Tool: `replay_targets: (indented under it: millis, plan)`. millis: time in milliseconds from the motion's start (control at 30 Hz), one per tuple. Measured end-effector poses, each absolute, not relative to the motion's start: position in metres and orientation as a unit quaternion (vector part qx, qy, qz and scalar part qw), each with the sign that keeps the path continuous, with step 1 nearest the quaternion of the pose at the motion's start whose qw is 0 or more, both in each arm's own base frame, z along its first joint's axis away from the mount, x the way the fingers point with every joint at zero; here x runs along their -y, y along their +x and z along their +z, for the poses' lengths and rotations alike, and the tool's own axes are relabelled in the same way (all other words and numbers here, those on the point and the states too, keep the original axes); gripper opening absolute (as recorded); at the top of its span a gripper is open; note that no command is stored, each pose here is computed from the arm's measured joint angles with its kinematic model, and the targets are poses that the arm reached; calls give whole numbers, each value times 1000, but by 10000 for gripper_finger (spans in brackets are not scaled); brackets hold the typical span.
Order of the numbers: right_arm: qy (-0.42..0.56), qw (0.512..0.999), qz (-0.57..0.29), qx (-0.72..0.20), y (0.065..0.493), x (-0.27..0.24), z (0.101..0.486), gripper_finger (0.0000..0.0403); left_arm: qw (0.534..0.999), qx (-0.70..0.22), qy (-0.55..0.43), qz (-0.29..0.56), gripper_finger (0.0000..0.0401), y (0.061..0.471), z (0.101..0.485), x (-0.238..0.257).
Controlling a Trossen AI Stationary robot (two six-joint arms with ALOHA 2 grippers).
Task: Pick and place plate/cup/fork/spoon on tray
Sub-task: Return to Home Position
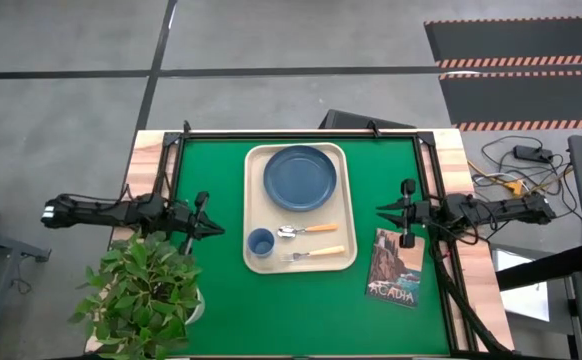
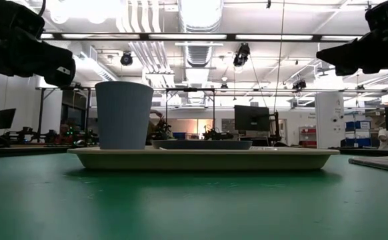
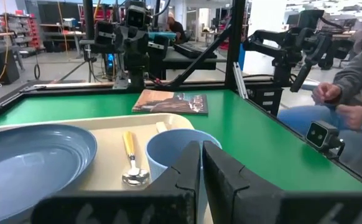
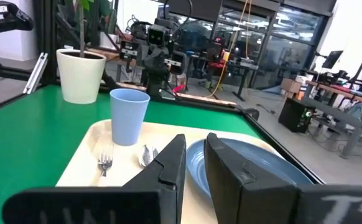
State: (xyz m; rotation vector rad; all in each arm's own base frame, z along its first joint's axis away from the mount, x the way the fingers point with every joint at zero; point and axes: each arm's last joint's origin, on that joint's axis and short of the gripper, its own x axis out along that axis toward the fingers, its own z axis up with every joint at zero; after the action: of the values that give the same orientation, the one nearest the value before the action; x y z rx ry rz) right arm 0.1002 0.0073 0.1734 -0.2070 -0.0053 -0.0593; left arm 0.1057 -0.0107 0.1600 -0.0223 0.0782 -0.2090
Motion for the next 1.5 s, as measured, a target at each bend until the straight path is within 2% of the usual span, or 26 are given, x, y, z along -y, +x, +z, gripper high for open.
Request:
replay_targets:
  millis: [1500]
  plan:
    - [-103,994,-30,3,100,-7,173,48,988,-114,-14,-103,0,113,146,11]
